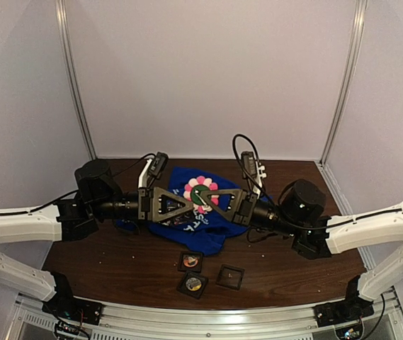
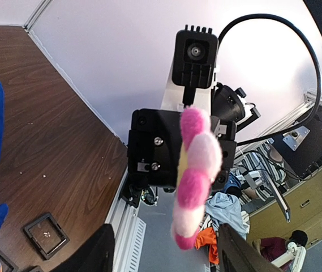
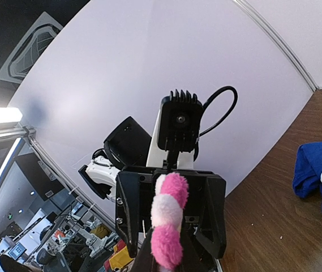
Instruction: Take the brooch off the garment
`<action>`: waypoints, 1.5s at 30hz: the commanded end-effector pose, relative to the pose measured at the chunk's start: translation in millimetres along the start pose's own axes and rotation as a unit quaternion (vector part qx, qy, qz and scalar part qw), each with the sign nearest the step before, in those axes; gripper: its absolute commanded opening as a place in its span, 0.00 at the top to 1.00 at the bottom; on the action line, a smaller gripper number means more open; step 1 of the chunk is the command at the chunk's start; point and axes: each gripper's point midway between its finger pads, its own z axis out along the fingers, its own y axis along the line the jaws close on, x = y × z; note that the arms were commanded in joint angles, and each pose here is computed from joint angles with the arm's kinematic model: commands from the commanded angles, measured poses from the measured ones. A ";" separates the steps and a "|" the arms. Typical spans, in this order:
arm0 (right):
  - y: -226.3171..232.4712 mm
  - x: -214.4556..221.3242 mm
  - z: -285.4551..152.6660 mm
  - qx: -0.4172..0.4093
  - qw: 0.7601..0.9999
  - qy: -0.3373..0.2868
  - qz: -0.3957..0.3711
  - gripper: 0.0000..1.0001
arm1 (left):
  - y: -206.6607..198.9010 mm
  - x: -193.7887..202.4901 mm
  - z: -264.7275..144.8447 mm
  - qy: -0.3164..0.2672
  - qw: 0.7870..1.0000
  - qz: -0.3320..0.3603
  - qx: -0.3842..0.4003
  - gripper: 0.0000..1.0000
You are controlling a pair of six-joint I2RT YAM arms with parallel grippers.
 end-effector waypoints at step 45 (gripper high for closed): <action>5.8 -2.9 -4.7 0.010 0.999 0.004 -0.031 0.65 | -15.2 -24.8 8.9 -0.051 0.997 -0.018 0.050 1.00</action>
